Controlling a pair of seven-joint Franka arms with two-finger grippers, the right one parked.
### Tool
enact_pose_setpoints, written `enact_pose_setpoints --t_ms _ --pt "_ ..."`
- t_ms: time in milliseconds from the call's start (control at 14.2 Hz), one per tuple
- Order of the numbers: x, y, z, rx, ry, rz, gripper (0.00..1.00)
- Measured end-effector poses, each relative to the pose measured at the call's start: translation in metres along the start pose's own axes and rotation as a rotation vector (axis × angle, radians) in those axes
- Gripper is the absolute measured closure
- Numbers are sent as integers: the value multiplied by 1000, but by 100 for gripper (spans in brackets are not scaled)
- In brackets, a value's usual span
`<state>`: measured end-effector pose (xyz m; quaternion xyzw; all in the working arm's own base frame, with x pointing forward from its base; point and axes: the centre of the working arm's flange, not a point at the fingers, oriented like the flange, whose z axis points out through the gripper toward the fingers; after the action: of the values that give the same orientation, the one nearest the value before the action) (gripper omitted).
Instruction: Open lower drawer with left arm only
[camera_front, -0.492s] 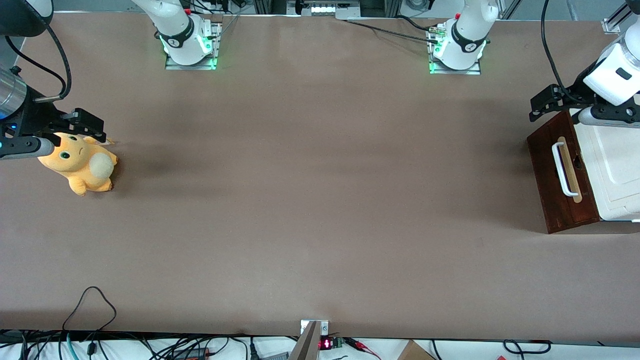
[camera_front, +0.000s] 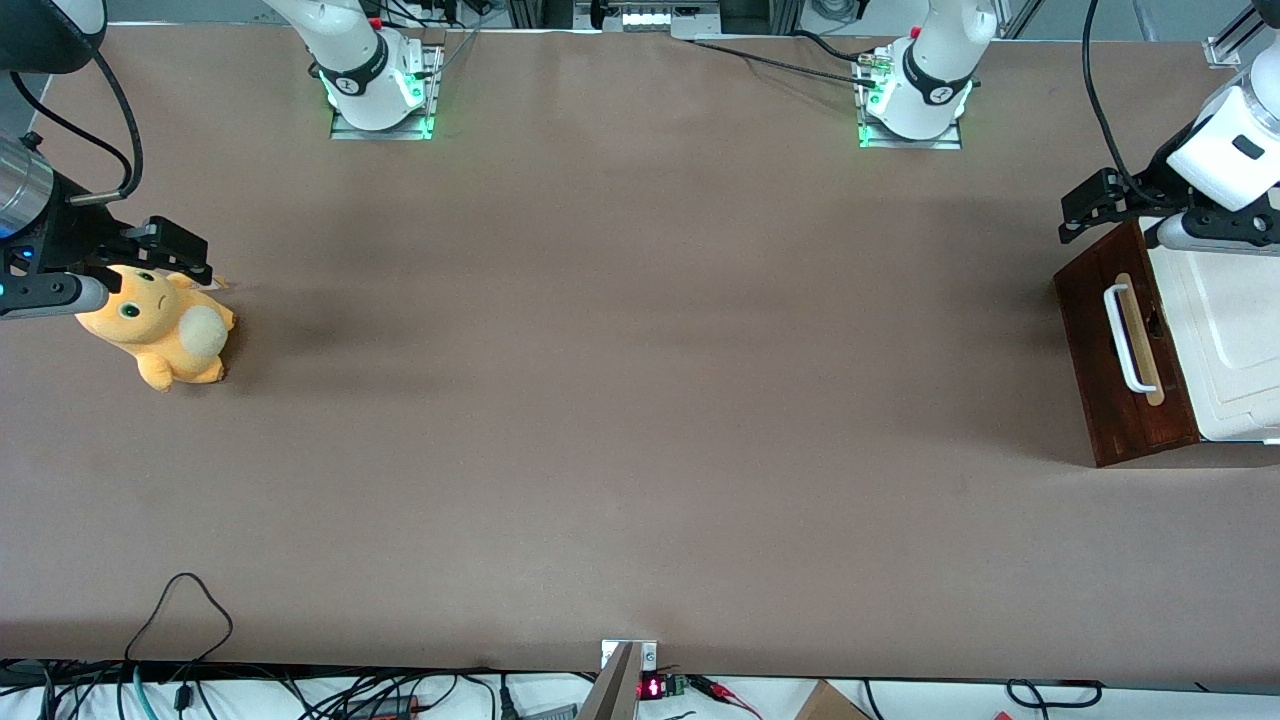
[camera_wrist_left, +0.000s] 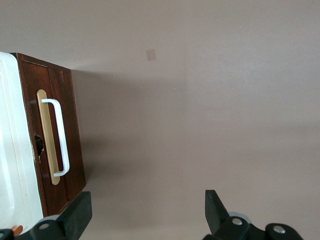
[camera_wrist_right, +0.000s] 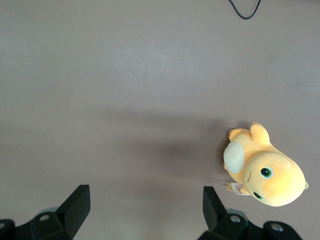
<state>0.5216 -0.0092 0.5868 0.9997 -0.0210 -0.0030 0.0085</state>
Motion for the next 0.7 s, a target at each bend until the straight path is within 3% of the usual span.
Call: enact_pose_setpoints --t_ms 281,492,562,633,703 --pt "2 -1 28 -3 -66 2 0" --pt "5 -2 34 -3 -66 2 0" --pt "6 -3 36 13 -60 4 0" --pt "7 -5 39 71 -57 13 0" --pt "7 -6 45 174 -64 35 0"
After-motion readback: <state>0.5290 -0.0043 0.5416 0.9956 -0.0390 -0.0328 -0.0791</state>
